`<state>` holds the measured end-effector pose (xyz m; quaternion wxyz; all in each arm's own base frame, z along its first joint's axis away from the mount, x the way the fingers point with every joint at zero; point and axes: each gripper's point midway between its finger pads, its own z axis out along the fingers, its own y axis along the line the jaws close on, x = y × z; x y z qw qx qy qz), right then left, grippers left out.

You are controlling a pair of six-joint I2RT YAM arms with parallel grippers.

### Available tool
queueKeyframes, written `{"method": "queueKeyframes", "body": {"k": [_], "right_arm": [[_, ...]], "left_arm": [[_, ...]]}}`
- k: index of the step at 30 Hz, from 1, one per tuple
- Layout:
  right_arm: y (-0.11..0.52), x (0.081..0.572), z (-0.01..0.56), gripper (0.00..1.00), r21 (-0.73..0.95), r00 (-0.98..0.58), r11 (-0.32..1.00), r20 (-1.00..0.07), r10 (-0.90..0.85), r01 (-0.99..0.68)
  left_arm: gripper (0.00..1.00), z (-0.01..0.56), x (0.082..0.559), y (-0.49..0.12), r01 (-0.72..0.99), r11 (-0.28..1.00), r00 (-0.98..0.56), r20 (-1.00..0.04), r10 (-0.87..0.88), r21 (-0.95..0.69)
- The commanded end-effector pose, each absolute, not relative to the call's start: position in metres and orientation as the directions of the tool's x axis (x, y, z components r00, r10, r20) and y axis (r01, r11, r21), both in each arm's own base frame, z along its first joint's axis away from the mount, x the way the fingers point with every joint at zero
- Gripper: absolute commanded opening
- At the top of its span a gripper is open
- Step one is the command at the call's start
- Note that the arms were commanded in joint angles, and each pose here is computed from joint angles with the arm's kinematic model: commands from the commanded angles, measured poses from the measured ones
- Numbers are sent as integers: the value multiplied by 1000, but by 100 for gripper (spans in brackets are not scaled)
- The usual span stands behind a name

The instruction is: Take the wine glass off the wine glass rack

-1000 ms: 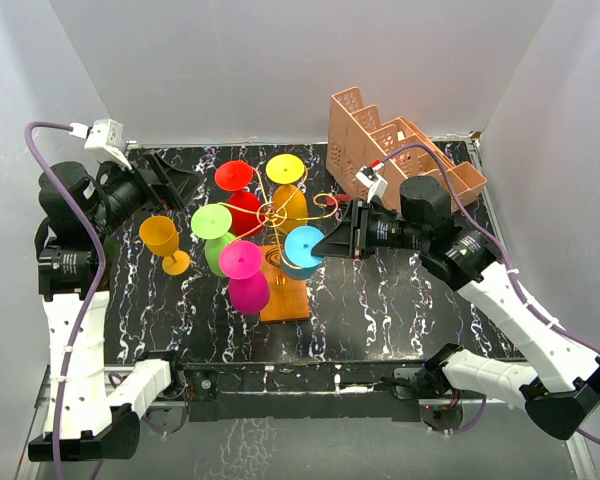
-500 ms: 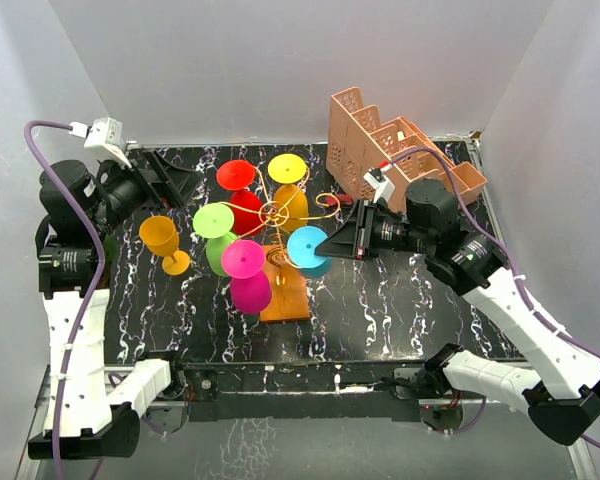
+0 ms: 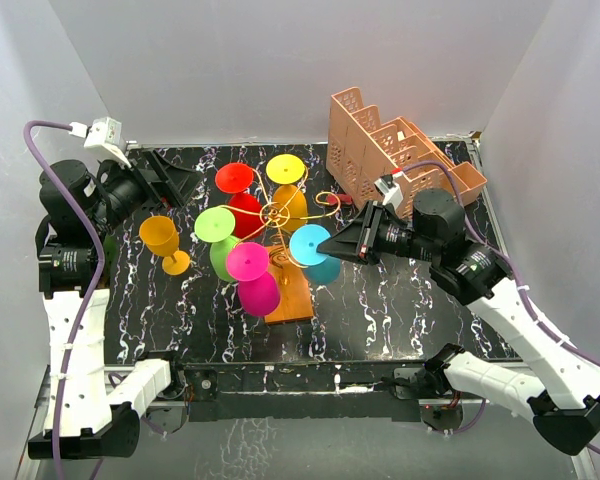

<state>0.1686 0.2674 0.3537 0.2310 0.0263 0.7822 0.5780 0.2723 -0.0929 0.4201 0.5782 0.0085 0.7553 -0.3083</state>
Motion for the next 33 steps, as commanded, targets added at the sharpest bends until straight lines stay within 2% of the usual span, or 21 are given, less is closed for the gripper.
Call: {"method": "queueKeyframes", "body": {"k": [1, 9, 33], "right_arm": [[265, 176, 374, 8, 937, -868, 275, -314, 385, -217], [273, 167, 381, 8, 952, -897, 196, -289, 334, -234], [272, 145, 382, 8, 951, -931, 192, -282, 233, -240]], "left_arm": [[97, 432, 269, -95, 398, 803, -302, -890, -341, -443], [97, 434, 266, -97, 411, 803, -303, -895, -327, -433], [97, 426, 262, -97, 404, 804, -316, -892, -325, -436]]}}
